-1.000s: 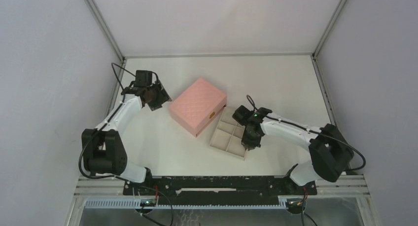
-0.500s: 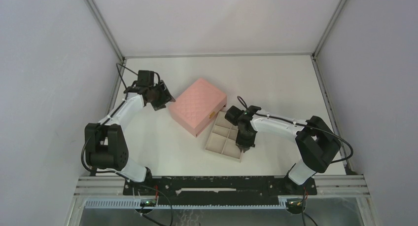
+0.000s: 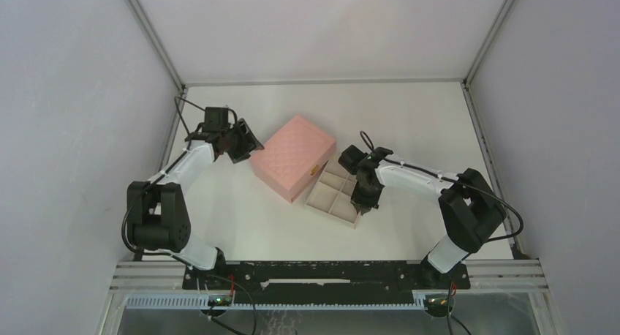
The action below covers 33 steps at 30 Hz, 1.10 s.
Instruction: Organize the mixed jewelry
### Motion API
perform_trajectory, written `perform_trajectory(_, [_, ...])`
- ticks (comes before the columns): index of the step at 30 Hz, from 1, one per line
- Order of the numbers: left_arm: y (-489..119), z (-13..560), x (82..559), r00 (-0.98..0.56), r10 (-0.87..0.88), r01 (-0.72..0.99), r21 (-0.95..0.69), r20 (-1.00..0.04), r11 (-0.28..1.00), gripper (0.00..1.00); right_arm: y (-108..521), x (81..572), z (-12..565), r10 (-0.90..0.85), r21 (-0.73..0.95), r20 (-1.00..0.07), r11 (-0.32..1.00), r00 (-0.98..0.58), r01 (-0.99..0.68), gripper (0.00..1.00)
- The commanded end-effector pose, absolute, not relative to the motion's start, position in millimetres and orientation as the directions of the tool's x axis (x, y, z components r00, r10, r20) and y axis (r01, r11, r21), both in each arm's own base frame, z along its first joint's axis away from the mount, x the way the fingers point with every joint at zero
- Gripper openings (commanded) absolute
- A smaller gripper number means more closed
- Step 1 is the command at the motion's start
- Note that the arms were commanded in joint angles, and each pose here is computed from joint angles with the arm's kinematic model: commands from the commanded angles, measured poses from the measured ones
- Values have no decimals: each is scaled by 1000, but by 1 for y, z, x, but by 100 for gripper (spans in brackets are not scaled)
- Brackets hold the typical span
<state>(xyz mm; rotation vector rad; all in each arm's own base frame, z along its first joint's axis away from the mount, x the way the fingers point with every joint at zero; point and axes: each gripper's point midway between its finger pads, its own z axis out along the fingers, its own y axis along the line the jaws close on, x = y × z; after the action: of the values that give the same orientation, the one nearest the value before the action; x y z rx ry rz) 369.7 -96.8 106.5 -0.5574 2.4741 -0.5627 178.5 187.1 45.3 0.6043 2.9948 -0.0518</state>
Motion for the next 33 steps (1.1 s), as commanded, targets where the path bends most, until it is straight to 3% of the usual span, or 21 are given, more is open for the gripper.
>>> perform_trajectory(1, [-103,92,352,-804,-467,-264,-482,-368,835,61,215,214,67,379,110,-204,925,-902,364,0])
perform_trajectory(22, [-129,87,330,-823,-458,-243,-520,-337,819,60,237,230,59,516,183,-182,854,-837,487,0])
perform_trajectory(33, [-144,85,327,-842,-431,-217,-526,-326,822,60,256,237,55,493,229,-178,863,-852,451,0])
